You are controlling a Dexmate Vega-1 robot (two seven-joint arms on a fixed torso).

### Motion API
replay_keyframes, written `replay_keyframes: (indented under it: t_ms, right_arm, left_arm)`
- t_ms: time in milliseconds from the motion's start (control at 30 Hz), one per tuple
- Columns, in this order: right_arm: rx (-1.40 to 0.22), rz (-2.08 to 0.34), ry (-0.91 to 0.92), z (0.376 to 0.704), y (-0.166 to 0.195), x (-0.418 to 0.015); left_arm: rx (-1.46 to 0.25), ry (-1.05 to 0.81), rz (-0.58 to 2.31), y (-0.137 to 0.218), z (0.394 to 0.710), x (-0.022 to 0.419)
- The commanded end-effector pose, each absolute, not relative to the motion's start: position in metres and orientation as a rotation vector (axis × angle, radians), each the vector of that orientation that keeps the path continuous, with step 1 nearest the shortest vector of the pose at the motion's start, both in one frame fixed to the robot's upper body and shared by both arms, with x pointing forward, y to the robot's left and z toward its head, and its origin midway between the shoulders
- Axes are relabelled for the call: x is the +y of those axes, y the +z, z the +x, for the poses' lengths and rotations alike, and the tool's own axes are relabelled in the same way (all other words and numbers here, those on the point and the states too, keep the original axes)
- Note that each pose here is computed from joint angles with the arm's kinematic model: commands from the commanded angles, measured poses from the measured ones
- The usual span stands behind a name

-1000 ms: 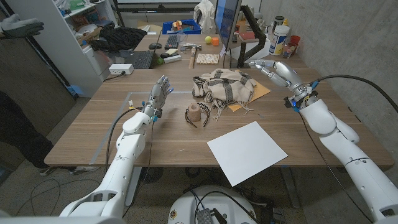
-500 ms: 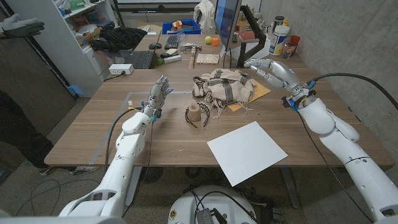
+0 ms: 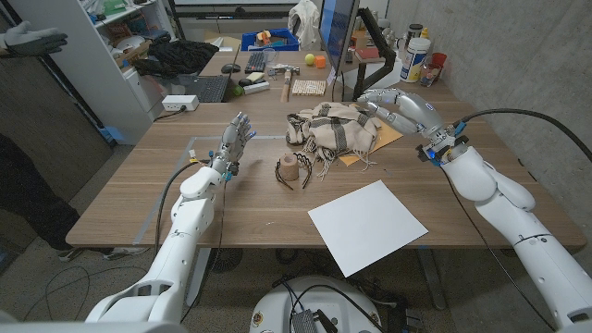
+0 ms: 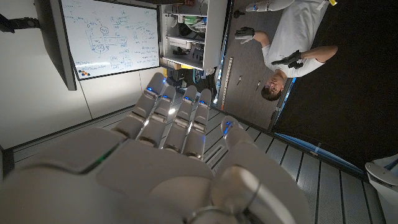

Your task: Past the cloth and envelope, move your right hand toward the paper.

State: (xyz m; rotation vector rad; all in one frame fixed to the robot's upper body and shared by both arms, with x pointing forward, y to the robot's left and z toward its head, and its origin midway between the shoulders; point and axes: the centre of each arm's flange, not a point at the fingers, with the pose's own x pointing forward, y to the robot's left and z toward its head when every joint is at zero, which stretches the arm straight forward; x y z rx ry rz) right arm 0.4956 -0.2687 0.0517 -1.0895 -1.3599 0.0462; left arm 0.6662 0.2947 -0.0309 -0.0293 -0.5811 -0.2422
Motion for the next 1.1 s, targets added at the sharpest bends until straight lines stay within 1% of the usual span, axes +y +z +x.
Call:
replay_keyframes:
  t_ms: [33,533,1100]
  right_arm:
    - [-1.371,-1.131,0.053,0.49,0.049,-0.266]
    - [-1.348,-1.183,0.046,0.481,0.041,-0.271]
    - [-1.333,-1.266,0.113,0.476,0.036,-0.269]
  left_arm:
    - [-0.576,-0.247,-0.031,-0.033,0.669,0.295]
    - [-0.566,-0.252,-0.034,-0.038,0.673,0.293]
    - [-0.567,-0.25,-0.025,-0.038,0.672,0.294]
